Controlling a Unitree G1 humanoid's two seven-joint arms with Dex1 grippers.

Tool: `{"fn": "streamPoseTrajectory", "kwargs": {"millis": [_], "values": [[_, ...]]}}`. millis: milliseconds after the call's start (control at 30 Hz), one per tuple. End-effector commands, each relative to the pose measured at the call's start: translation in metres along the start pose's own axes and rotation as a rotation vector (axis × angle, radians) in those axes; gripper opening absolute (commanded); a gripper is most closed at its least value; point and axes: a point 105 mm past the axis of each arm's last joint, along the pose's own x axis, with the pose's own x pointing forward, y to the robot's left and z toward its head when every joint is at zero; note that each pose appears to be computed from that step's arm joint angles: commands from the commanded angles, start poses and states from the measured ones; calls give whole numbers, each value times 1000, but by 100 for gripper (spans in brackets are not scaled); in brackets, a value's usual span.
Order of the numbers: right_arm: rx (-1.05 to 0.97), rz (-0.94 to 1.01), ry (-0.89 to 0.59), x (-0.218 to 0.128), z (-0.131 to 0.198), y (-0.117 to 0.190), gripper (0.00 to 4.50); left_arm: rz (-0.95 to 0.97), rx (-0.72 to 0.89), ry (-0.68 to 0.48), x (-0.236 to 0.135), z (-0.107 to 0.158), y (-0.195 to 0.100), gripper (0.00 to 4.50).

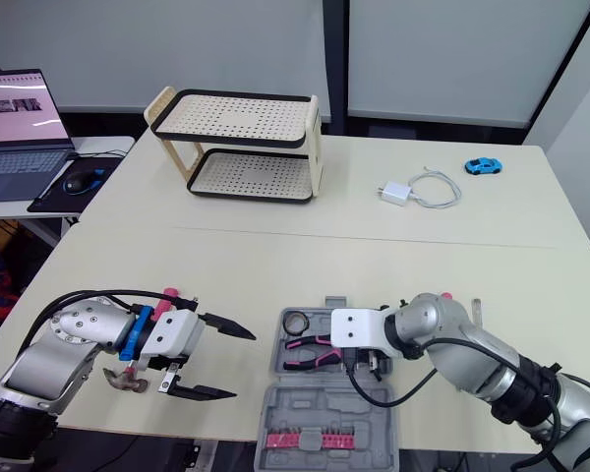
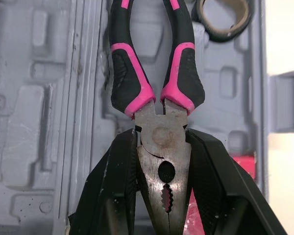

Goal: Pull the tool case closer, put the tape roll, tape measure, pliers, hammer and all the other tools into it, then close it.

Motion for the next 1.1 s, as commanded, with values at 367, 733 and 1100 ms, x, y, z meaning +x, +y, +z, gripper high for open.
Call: {"fn": "streamPoseTrajectory", "kwargs": {"millis": [367,733,1100], "values": [[7,22,-37,12,9,2,126,18,43,-23,3,13,4,450],[30,33,-47,9,10,3,236,23,45,-30,7,14,5,450],[27,-38,-257,-12,50,-17,244,54,18,-36,6,12,5,450]]}}
